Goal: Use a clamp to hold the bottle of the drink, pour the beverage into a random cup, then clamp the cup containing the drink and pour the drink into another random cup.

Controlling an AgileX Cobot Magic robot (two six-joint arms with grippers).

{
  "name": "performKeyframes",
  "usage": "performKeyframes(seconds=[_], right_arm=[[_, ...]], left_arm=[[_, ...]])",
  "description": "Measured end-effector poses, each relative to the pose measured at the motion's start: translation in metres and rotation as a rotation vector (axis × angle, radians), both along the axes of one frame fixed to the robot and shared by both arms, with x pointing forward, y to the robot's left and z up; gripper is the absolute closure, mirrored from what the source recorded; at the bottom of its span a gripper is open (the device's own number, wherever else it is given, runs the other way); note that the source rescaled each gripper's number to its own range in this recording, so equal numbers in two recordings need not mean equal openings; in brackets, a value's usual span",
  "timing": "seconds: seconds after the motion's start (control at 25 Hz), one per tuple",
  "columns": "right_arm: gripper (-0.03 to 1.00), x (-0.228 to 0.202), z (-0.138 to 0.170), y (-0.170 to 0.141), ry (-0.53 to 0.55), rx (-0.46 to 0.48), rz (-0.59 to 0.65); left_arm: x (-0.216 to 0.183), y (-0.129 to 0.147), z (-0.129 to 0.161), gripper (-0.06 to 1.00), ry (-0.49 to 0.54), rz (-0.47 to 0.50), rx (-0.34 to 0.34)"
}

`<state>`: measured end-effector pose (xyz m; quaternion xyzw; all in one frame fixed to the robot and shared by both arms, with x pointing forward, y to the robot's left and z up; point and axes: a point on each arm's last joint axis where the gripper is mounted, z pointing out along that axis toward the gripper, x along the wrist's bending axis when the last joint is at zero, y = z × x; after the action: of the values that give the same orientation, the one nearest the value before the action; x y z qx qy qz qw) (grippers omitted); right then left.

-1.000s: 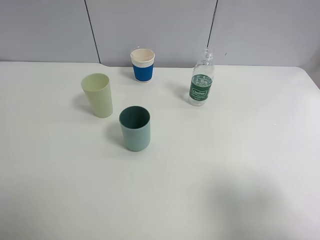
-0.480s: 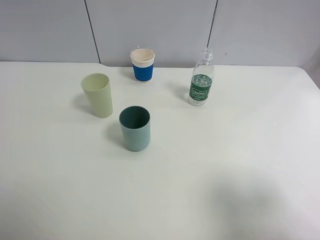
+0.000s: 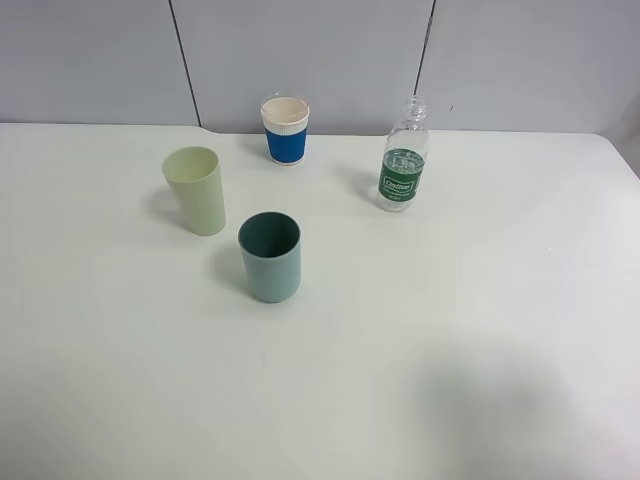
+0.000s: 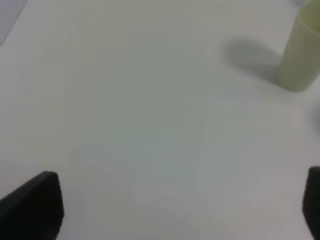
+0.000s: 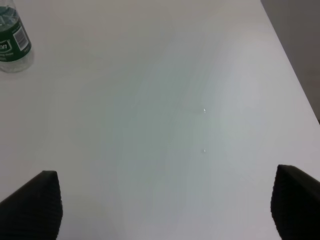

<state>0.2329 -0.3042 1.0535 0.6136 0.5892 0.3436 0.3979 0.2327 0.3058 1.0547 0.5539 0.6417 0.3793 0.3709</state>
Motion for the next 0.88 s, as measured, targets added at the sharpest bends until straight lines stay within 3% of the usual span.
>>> performKeyframes(seconds=[0.88], right_arm=[[0.30,0.0000,0.0000,0.0000,0.000,0.000,0.000]], left_arm=[[0.0000,-0.0001,0.0000,0.04,0.000,0.001,-0.001]])
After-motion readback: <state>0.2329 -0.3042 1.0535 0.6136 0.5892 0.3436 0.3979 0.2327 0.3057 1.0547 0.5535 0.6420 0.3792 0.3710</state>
